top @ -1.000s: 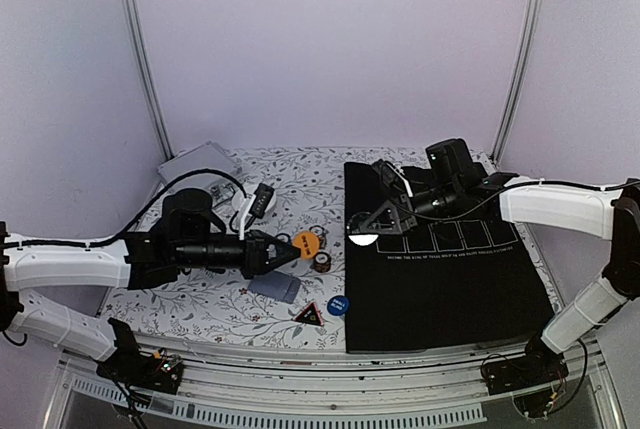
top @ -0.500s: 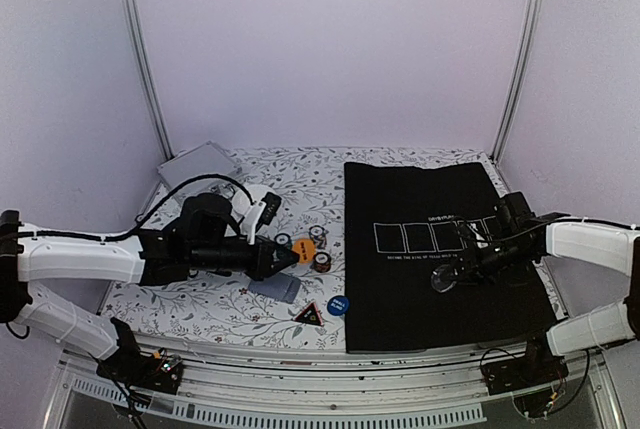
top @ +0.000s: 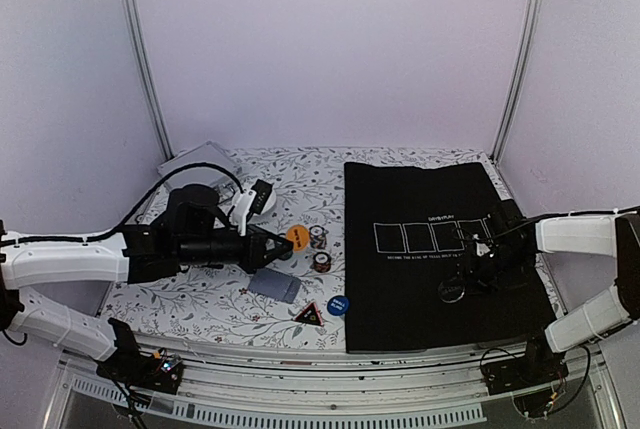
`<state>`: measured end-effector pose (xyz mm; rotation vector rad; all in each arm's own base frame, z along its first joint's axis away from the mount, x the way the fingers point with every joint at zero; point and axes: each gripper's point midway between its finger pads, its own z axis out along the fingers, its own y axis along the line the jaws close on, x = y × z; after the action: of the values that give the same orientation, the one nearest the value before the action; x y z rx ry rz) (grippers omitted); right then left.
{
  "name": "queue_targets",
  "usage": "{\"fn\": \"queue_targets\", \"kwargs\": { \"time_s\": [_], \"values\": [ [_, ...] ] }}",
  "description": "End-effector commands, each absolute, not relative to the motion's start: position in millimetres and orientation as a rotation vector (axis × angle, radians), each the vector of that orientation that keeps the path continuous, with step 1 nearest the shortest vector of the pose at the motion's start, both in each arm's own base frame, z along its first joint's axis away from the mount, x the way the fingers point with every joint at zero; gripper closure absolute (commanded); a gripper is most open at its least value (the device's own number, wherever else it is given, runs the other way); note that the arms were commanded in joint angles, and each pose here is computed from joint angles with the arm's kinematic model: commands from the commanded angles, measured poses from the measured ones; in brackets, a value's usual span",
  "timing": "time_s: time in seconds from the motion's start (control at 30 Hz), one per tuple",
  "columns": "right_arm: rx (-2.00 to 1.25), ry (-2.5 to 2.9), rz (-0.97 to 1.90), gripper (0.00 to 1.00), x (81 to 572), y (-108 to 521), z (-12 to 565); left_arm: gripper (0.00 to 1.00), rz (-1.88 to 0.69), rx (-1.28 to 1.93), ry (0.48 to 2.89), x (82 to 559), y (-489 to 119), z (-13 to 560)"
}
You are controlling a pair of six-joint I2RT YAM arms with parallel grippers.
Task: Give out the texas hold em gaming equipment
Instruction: Place the dealer button in the dealer area, then pass from the left arm to the right
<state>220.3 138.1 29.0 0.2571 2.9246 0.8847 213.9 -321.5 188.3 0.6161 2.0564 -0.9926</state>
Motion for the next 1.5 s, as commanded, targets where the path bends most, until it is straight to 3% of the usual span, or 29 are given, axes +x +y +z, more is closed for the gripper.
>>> {"fn": "queue_targets", "kwargs": {
  "time_s": [0.0,0.1,0.17,0.27,0.4,0.6,0.73,0.87,1.2,1.47],
  "values": [
    [0.383,2.866,0.541,0.46,241,100,33,1.00,-0.951,0.646,2.045,211,-317,190],
    [0.461,2.746,0.395,0.32,257,79,60,1.00,-0.948,0.661,2.031,211,-318,195],
    [0.485,2.635,0.344,0.30,271,69,89,1.00,-0.959,0.676,2.016,209,-319,199],
    [0.361,2.451,0.469,0.20,293,83,153,1.00,-0.982,0.728,1.973,203,-324,206],
    [-0.177,2.194,0.856,0.18,299,176,236,1.00,-1.037,0.818,1.876,189,-335,223],
    [-1.064,1.835,1.309,0.18,211,338,308,1.00,-1.134,0.926,1.747,166,-353,250],
    [-1.333,1.686,1.376,0.27,175,381,318,1.00,-1.141,0.987,1.728,156,-360,258],
    [-1.430,1.679,1.340,0.39,172,395,300,1.00,-1.159,1.018,1.707,150,-364,264],
    [-1.476,1.705,1.372,0.85,162,401,278,1.00,-1.163,1.034,1.724,152,-375,260],
    [-1.469,1.764,1.361,0.84,164,403,261,1.00,-1.165,1.041,1.714,151,-377,263]
  ]
}}
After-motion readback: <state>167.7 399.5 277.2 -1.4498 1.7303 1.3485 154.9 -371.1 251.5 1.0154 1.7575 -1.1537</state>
